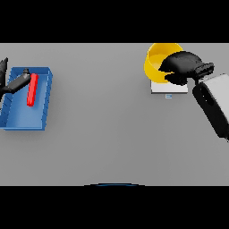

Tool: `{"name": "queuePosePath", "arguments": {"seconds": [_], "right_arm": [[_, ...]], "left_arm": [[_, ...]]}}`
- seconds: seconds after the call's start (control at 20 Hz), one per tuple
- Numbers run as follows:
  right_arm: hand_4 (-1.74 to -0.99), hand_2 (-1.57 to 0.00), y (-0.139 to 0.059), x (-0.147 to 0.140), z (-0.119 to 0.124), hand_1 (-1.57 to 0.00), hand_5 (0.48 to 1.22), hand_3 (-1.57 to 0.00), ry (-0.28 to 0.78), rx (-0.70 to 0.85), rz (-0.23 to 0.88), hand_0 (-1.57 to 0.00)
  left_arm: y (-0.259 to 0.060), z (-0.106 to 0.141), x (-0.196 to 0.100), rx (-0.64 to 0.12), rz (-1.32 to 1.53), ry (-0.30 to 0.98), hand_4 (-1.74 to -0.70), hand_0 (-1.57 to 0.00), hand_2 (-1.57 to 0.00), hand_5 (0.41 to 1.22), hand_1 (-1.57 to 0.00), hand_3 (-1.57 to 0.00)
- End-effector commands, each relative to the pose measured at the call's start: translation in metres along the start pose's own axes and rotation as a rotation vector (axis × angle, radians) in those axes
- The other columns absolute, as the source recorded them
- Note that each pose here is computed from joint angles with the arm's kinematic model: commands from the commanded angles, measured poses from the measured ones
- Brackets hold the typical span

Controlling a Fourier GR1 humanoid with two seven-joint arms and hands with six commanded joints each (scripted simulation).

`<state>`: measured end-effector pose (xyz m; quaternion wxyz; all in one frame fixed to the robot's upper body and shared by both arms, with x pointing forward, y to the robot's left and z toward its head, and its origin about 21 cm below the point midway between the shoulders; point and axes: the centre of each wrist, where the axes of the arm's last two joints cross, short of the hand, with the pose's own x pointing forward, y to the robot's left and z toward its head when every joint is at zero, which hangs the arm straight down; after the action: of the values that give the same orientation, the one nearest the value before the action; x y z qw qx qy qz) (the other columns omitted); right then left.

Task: Pick up the red beaker and tilt it to pour out 1 green nut into yellow bowl. Pick up the yellow bowl and place it on the metallic measuring scale.

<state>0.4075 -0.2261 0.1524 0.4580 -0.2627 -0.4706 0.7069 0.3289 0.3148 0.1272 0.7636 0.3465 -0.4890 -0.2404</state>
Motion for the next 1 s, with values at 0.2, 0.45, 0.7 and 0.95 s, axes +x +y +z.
{"name": "queuePosePath", "arguments": {"seconds": [0.2, 0.45, 0.7, 0.95], "right_arm": [[-1.722, -1.57, 0.007, -0.027, -0.013, -1.57, 1.221, -1.21, 0.066, -0.005, -0.044, -1.57], [-1.724, -1.57, 0.03, -0.044, -0.024, -1.57, 1.221, -1.39, 0.098, 0.011, -0.07, -1.57], [-1.727, -1.56, 0.041, -0.048, -0.035, -1.5, 1.221, -1.5, 0.136, 0.011, -0.093, -1.57], [-1.725, -1.57, 0.05, -0.051, -0.042, -1.4, 1.221, -1.32, 0.13, 0.025, -0.11, -1.53]], "left_arm": [[0.006, -0.002, -0.001, 0.013, -0.009, 0.011, -0.82, 0.0, 0.0, 0.765, 0.0, 0.0], [0.006, 0.0, -0.002, 0.009, -0.009, 0.011, -0.81, 0.0, 0.0, 0.753, 0.0, 0.0], [0.003, -0.001, -0.003, 0.01, -0.004, 0.01, -0.8, 0.0, 0.0, 0.729, 0.0, 0.0], [0.006, -0.002, 0.002, 0.011, -0.007, 0.003, -0.81, 0.0, 0.0, 0.734, 0.0, 0.0]]}}
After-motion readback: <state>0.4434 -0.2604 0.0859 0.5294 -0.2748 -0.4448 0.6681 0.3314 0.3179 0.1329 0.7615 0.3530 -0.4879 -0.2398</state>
